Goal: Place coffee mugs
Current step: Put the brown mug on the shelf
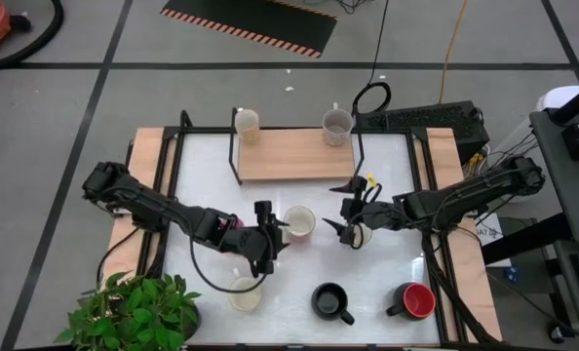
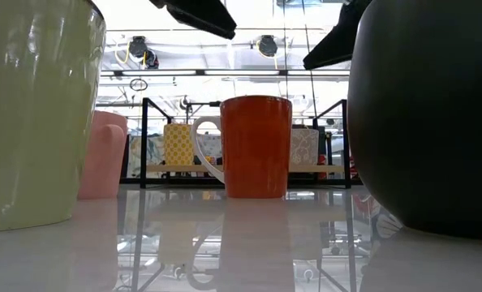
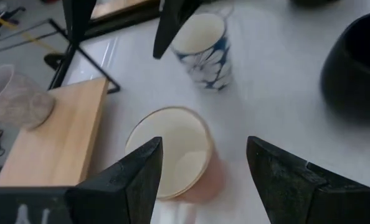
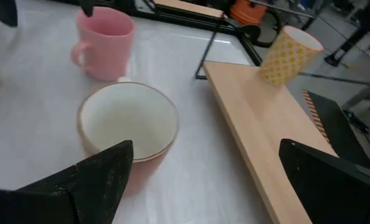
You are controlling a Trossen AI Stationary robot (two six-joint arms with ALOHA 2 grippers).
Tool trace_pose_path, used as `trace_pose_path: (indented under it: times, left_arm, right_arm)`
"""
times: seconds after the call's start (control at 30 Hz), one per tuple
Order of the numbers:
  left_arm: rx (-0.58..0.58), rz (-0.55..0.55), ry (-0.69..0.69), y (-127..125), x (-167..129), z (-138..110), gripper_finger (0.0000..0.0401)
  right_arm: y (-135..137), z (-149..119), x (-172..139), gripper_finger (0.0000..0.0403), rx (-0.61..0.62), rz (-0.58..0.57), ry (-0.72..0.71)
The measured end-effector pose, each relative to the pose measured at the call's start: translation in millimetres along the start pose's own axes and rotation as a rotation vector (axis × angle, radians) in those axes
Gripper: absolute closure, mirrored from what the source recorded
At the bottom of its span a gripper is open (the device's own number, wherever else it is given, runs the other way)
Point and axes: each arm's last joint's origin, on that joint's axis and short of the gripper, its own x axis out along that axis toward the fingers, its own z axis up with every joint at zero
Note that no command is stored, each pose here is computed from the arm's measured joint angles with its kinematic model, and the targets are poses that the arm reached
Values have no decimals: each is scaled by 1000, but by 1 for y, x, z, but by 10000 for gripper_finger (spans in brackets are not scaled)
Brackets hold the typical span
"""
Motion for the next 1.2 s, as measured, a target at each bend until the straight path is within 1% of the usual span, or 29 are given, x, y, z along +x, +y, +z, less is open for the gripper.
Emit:
trace_pose_path:
  times: [0.1,0.17,0.3,0.47,0.6,0.77,0.87,0.97,1.07,1.13,1.2]
  left_arm:
    - [-11,-18,-62,-5,-2,5,164]
    - [-24,-59,-91,-7,-1,8,164]
    - [-32,-140,-97,-5,3,9,165]
    - [-46,-130,-88,6,8,8,165]
    - [-37,-160,-66,10,20,5,168]
    - [18,-176,10,-1,43,-8,203]
    - [31,-179,53,-9,59,-18,226]
    - [46,-161,92,-13,70,-26,244]
    - [57,-84,121,-15,77,-32,256]
    - [62,-29,122,-14,78,-32,262]
    - [74,2,111,-16,78,-31,264]
  right_arm:
    - [3,1,-4,9,-35,16,-10]
    - [5,1,-5,9,-58,26,-15]
    - [8,1,-7,9,-91,38,-21]
    - [10,1,-8,9,-103,43,-19]
    - [10,0,-8,9,-104,43,-16]
    - [10,0,-8,9,-95,44,-16]
    - [10,0,-8,9,-73,44,-15]
    - [11,0,-9,9,-63,48,-15]
    - [13,0,-10,9,-66,55,-19]
    - [14,1,-11,9,-66,61,-25]
    - [15,1,-12,9,-69,65,-26]
